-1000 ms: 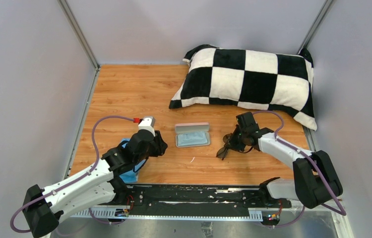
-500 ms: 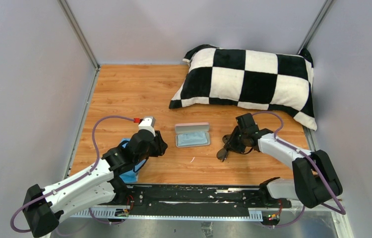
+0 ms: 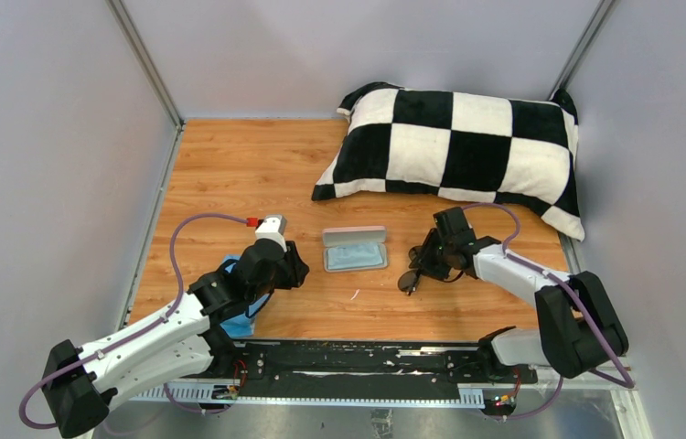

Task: Organize the sunglasses
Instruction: Pick up the sunglasses from the center of the board.

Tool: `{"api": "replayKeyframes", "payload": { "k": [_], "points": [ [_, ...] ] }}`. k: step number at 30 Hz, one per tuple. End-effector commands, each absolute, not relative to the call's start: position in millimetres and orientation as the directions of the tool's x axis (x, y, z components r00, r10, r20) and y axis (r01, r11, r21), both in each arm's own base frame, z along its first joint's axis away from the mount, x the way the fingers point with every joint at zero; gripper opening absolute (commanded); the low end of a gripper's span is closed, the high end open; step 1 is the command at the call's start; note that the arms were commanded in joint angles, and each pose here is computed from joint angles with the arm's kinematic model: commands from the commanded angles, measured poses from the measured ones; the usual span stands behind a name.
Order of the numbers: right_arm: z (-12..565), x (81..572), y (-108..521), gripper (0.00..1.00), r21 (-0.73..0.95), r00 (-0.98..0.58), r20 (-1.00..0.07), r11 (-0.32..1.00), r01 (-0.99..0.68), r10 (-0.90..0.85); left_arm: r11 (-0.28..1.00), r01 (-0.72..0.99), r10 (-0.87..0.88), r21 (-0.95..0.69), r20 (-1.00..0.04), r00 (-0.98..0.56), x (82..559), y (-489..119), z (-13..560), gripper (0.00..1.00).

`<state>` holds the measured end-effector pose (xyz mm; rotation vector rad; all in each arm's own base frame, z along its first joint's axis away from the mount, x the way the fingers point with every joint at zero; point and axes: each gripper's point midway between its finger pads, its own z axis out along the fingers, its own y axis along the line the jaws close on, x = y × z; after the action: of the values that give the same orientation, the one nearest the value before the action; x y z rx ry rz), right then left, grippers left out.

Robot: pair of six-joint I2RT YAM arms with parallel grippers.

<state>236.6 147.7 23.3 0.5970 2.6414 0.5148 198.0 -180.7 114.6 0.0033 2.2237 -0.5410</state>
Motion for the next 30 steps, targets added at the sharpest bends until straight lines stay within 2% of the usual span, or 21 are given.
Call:
{"api": "replayKeyframes", "payload": {
  "k": [1, 5, 11, 30],
  "points": [
    [-15, 213, 124, 0.42, 0.267, -0.868, -0.256, 0.894, 0.360, 0.426, 0.907, 0.187, -0.170, -0.377, -0.735, -0.656, 198, -180, 116, 0.38],
    [-22, 212, 124, 0.39, 0.256, -0.873, -0.241, 0.896, 0.363, 0.423, 0.907, 0.187, -0.171, -0.378, -0.735, -0.656, 198, -180, 116, 0.38],
    [-21, 210, 123, 0.26, 0.257, -0.873, -0.246, 0.896, 0.361, 0.422, 0.908, 0.186, -0.169, -0.375, -0.736, -0.655, 197, -179, 115, 0.38],
    [24, 221, 130, 0.18, 0.339, -0.850, -0.309, 0.884, 0.322, 0.428, 0.906, 0.189, -0.169, -0.378, -0.733, -0.659, 198, -181, 115, 0.38]
  ]
}}
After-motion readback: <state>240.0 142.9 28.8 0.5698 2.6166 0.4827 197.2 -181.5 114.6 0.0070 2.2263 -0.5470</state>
